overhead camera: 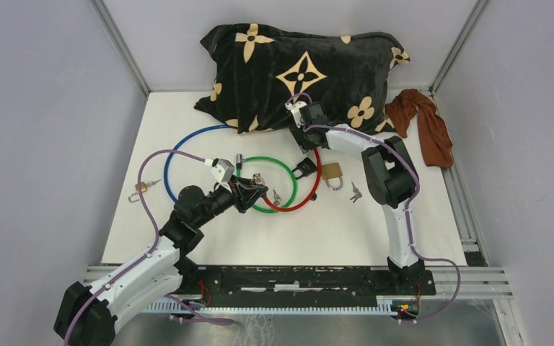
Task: Lock with the key
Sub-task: Lock the lock.
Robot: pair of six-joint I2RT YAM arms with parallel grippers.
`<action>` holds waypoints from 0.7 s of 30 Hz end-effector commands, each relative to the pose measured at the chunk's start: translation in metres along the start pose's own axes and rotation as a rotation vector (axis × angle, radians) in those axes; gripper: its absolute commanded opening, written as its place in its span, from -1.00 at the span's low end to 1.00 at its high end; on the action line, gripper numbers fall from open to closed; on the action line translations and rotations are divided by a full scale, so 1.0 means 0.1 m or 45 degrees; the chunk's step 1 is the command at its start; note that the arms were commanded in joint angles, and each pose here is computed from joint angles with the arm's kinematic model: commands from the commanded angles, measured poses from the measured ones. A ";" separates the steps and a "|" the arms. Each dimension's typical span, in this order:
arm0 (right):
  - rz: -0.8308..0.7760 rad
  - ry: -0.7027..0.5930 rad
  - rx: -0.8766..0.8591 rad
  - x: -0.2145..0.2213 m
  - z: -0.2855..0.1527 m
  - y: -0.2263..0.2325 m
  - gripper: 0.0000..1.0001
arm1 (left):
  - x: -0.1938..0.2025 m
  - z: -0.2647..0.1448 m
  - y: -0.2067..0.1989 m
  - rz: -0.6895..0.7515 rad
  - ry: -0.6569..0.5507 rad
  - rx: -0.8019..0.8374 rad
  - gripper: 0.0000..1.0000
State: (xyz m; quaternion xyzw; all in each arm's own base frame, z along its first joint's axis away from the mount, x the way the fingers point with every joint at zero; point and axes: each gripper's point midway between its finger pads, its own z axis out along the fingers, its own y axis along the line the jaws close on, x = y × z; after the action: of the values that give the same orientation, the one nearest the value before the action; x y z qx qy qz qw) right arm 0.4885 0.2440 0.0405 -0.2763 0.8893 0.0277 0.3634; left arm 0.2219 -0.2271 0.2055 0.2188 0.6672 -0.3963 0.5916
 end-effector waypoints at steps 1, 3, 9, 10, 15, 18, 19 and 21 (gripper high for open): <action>-0.056 0.035 0.117 -0.10 -0.07 -0.16 0.11 | -0.10 0.00 -0.02 0.090 -0.046 0.029 -0.96; -0.064 0.064 0.131 0.00 -0.03 -0.17 0.10 | -0.10 0.00 -0.03 0.086 -0.048 0.030 -0.96; -0.087 0.110 0.160 0.11 0.06 -0.26 0.11 | -0.09 -0.01 -0.06 0.126 -0.047 0.058 -0.96; -0.080 0.121 0.132 0.13 0.11 -0.26 0.10 | -0.11 -0.02 -0.07 0.157 -0.052 0.075 -0.96; -0.066 0.210 -0.013 0.35 0.25 -0.21 -0.44 | -0.11 -0.05 -0.14 0.475 -0.061 0.184 -0.96; -0.070 0.196 -0.031 0.36 0.17 -0.23 -0.95 | -0.07 -0.07 -0.19 0.642 -0.043 0.260 -0.96; -0.075 0.177 -0.033 0.32 0.13 -0.24 -1.00 | -0.07 -0.07 -0.21 0.672 -0.044 0.280 -0.97; -0.102 0.102 -0.064 0.17 -0.01 -0.23 -1.00 | -0.10 -0.07 -0.24 0.672 -0.049 0.293 -0.97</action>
State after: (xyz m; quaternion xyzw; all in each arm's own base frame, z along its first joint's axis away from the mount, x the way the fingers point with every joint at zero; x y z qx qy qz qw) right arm 0.5042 0.2249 0.0235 -0.2960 0.8965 0.0133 0.3295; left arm 0.2069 -0.2305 0.2070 0.3739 0.5894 -0.3389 0.6308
